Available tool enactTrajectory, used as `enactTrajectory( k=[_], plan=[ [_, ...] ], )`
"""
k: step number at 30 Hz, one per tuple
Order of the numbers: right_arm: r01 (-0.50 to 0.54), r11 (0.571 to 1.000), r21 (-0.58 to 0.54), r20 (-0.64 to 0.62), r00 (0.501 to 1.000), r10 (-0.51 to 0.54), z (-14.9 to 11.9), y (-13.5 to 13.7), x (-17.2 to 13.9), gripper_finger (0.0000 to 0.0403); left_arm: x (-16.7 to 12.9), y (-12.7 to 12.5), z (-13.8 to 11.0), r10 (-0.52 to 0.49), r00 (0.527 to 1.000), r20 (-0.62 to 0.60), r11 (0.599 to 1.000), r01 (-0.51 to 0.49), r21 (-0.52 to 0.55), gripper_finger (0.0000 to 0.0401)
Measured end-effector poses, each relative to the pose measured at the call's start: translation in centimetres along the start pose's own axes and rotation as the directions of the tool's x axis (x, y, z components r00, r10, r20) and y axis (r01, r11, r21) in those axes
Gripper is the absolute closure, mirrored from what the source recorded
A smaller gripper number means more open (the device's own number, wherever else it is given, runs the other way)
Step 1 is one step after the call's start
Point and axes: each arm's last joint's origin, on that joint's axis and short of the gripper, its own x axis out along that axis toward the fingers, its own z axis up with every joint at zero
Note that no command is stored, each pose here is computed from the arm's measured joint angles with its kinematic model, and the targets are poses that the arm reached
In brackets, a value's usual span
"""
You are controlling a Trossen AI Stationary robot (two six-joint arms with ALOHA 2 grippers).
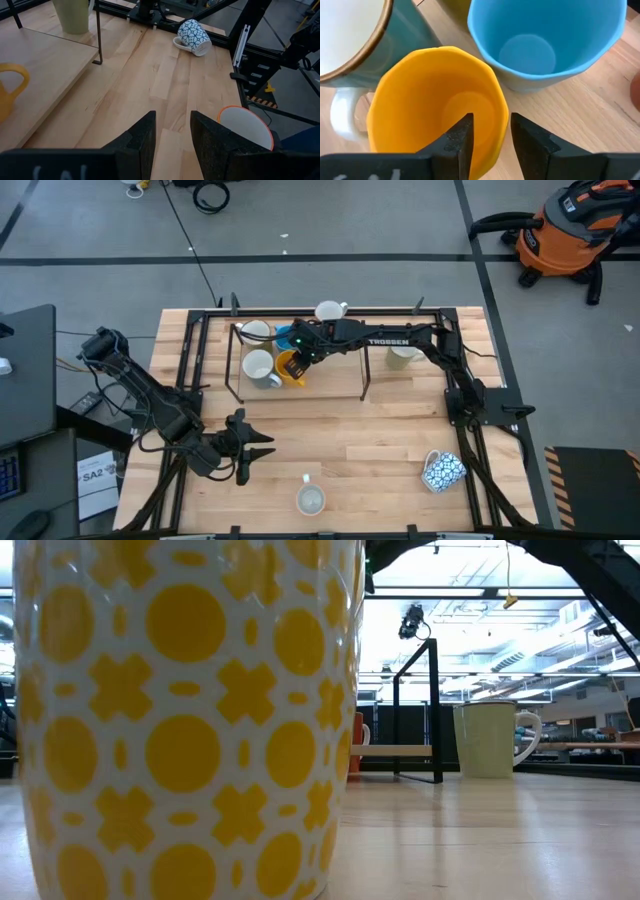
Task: Place coffee mugs
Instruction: Put the red mug on the shelf
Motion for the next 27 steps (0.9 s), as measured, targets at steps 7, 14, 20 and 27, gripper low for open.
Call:
enactTrajectory(
  k=[7,14,20,27],
  plan=[
    [-0.013,0.997,-0.081,0.029,0.999,0.016,0.6,-0.1,-3.4,0.0268,0.0,0.0,0.0,0.0,1.0,0.0,1.0,0.0,0.0,0.0273],
    [0.004,0.968,-0.253,0.096,0.995,0.021,1.7,-1.3,-8.2,0.0268,0.0,0.0,0.0,0.0,1.0,0.0,1.0,0.0,0.002,0.0273],
    [0.067,0.929,-0.364,0.144,0.989,-0.015,3.2,-4.0,-9.5,0.0268,0.0,0.0,0.0,0.0,1.0,0.0,1.0,0.0,-0.005,0.0273],
    [0.124,0.908,-0.399,0.122,0.989,-0.082,4.4,-7.9,-8.7,0.0268,0.0,0.0,0.0,0.0,1.0,0.0,1.0,0.0,-0.013,0.0273]
  ],
)
